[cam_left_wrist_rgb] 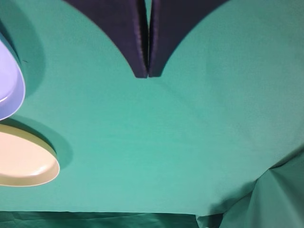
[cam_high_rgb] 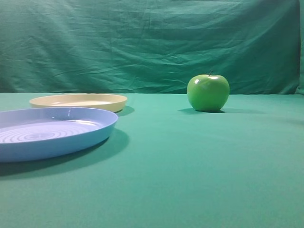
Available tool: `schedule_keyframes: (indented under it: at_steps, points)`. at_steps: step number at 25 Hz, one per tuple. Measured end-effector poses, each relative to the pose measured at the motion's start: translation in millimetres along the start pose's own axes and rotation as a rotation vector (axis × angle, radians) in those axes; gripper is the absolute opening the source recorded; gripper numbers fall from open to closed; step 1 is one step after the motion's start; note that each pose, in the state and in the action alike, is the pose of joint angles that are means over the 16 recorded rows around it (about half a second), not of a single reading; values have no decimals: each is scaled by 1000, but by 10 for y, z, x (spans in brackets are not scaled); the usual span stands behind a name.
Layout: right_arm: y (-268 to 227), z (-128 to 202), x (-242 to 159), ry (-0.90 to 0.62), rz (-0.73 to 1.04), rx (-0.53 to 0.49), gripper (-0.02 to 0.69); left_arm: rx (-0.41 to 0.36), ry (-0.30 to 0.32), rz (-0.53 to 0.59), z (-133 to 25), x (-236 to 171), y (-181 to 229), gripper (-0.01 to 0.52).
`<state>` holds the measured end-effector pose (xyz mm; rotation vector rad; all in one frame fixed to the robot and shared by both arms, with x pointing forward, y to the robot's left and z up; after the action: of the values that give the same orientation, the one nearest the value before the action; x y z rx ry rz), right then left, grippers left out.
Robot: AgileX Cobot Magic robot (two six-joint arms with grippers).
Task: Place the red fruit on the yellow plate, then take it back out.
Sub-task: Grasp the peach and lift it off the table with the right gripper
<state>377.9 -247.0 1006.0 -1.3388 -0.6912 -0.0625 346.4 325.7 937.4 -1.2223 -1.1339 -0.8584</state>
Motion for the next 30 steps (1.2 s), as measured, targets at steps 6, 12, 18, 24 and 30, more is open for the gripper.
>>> schedule_keyframes:
  at_steps: [6, 12, 18, 24, 30]
  points:
    - [311, -38, 67, -16, 146, 5, 3, 0, 0, 0, 0, 0, 0, 0]
    - [603, -102, 178, -32, 204, -34, 110, 0, 0, 0, 0, 0, 0, 0]
    - [857, -184, 296, -9, 201, -73, 346, 0, 0, 0, 0, 0, 0, 0]
    - [1099, -240, 387, 26, 188, -87, 569, 0, 0, 0, 0, 0, 0, 0]
    - [1332, -282, 422, 53, 198, -95, 631, 0, 0, 0, 0, 0, 0, 0]
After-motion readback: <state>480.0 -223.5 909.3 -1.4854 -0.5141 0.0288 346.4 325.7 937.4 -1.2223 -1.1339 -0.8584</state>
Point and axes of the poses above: a point on each arm's last joint axis where the gripper is mounted, y pointing out along that axis toward the gripper, z along the wrist's bending axis when the last joint is at zero, x = y × z, the point moved 6 cm from there along y, pointing out along that axis toward the gripper, and after that the axes turned 2 degrees about -y, right-handed, at the moved point
